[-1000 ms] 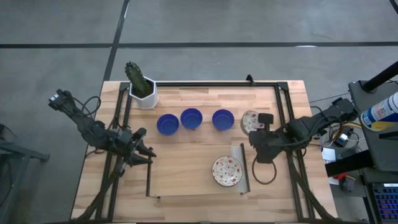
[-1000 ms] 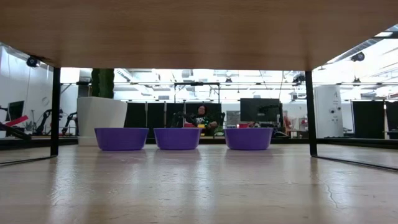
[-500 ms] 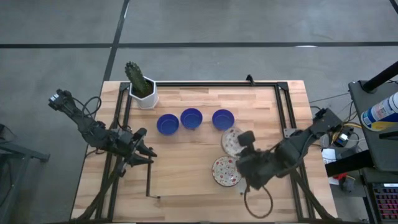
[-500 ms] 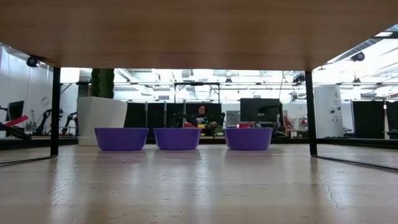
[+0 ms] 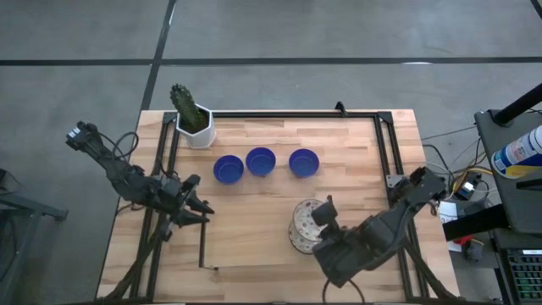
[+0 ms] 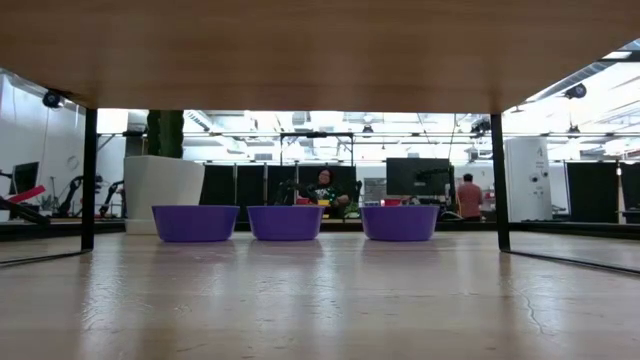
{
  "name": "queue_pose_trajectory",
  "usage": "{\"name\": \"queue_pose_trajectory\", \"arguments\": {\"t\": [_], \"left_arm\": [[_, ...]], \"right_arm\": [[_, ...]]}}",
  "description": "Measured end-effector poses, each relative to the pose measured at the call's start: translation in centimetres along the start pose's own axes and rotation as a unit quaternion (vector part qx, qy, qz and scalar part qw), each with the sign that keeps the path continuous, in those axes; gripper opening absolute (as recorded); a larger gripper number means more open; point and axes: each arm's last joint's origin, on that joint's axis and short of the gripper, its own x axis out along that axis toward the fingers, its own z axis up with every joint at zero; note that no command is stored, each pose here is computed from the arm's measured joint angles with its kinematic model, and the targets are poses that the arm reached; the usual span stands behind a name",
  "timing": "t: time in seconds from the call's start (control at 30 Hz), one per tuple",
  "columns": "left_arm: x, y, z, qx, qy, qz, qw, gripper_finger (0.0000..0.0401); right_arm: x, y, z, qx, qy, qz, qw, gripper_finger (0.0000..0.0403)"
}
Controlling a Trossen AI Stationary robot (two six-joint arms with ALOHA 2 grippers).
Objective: Pick & Place Mini bowls
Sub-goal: Stack the green bowl on the green bowl on the shelf
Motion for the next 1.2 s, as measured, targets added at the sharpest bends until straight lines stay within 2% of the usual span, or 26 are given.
{"name": "queue_pose_trajectory", "arguments": {"t": [0.2, 0.5, 0.93, 1.2], "left_arm": [[0.1, 0.1, -0.4, -0.005, 0.006, 0.002, 1.000, 0.0108], [0.1, 0.1, -0.4, -0.008, 0.006, 0.003, 1.000, 0.0108], [0.1, 0.1, -0.4, -0.008, 0.006, 0.003, 1.000, 0.0108], [0.1, 0.1, -0.4, -0.008, 0.006, 0.003, 1.000, 0.0108]], "right_arm": [[1.1, 0.6, 0.9, -0.007, 0.011, 0.003, 1.000, 0.0011], [1.5, 1.1, 1.3, 0.003, 0.016, 0.042, 0.999, 0.0012], [1.9, 1.2, 1.3, 0.031, 0.025, 0.040, 0.998, 0.0014], [1.9, 1.1, 1.3, 0.047, 0.024, 0.034, 0.998, 0.0066]]}}
